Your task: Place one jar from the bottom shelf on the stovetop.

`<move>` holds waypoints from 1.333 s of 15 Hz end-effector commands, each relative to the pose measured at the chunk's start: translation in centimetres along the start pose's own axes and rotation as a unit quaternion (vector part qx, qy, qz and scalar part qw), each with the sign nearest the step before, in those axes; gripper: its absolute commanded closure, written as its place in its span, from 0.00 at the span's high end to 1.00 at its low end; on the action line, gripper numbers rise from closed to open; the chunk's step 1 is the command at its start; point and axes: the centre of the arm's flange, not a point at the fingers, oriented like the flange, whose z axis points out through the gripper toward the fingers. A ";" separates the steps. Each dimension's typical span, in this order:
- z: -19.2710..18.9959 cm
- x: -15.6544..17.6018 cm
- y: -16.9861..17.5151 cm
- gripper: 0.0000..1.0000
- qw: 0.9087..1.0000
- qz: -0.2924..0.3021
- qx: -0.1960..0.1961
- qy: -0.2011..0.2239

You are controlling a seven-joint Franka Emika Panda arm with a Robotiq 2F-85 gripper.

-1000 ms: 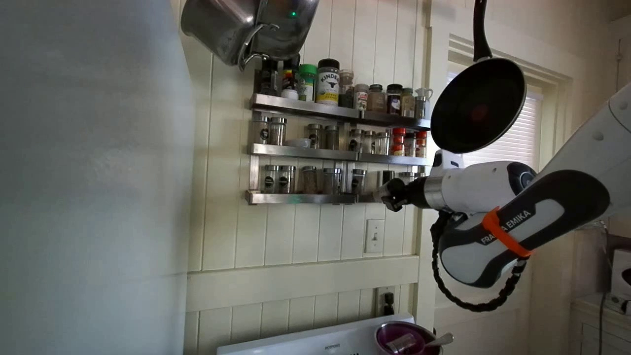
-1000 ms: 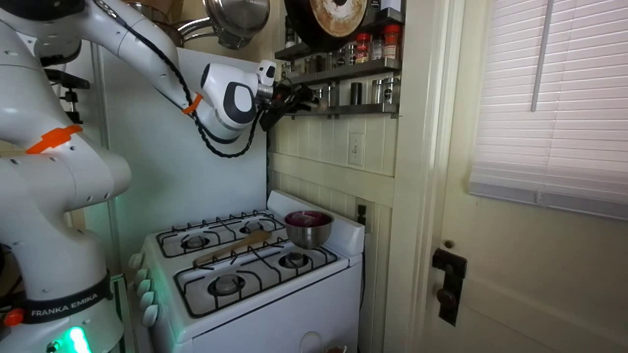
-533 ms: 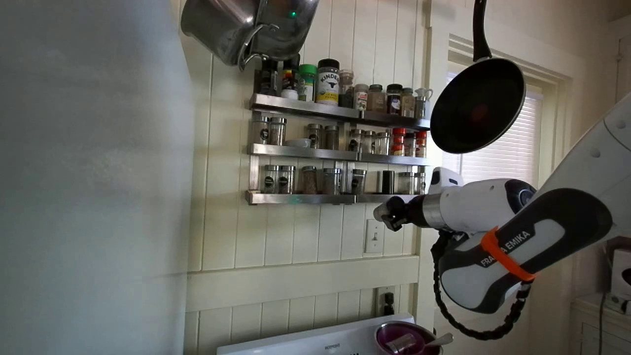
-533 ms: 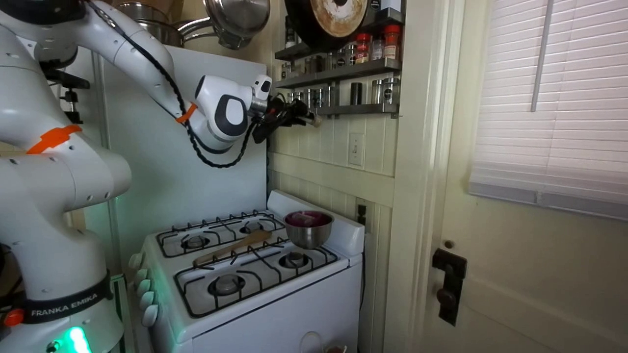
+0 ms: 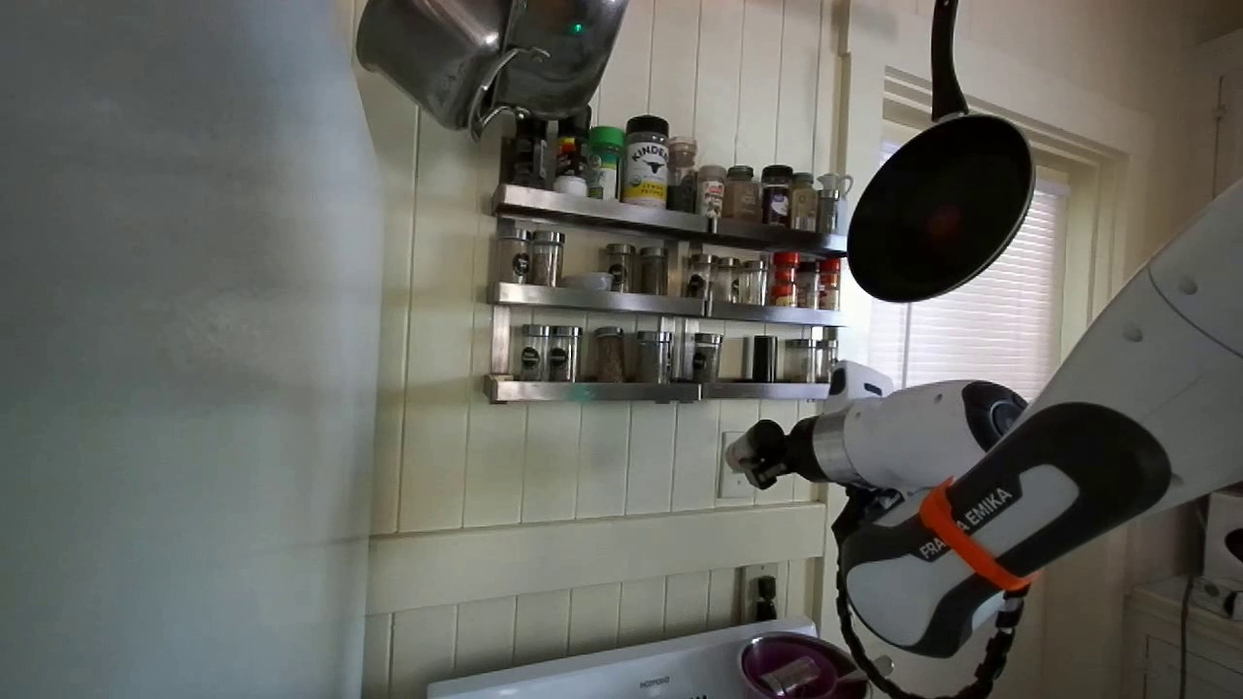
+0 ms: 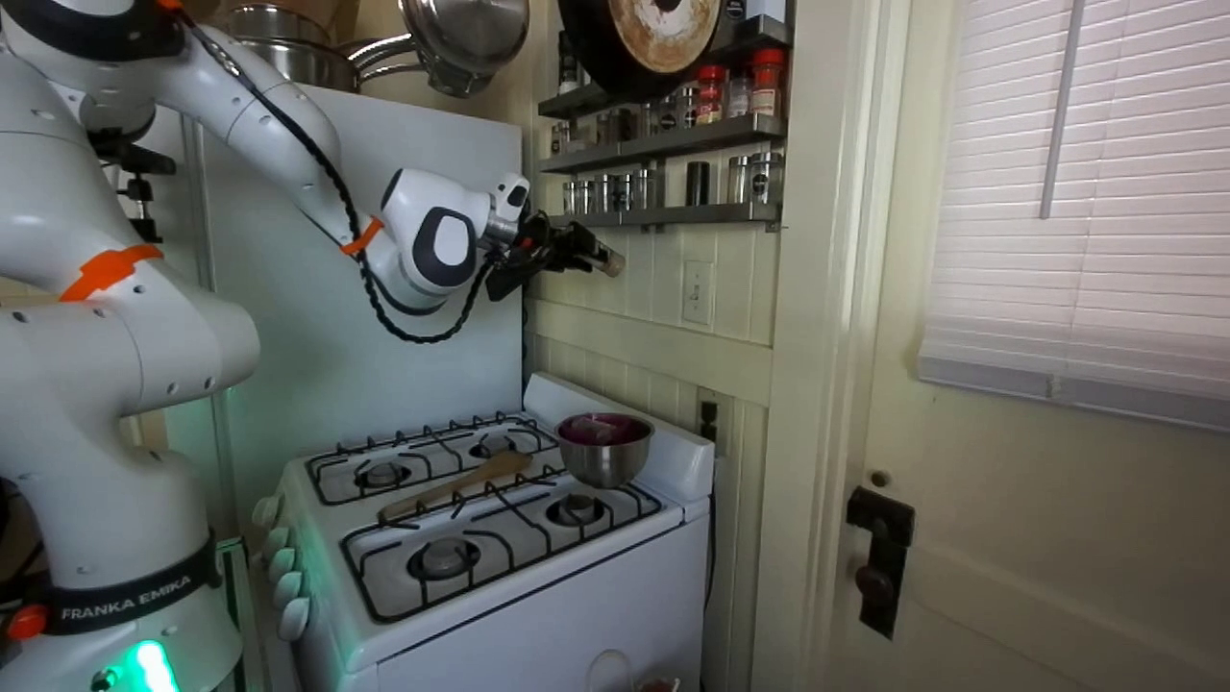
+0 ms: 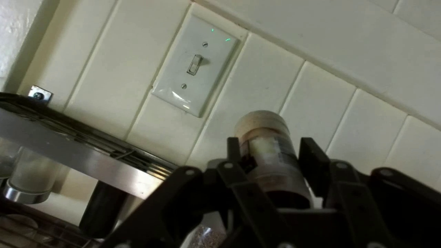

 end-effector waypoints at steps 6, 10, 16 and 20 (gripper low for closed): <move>0.1 -0.2 0.3 0.22 1.000 0.001 -0.009 -0.012; 0.7 -2.2 -0.2 0.22 1.000 0.002 -0.012 -0.023; 2.2 -6.0 -3.8 0.22 0.998 0.001 0.019 -0.061; 3.7 -7.8 -7.0 0.22 0.995 0.003 0.049 -0.082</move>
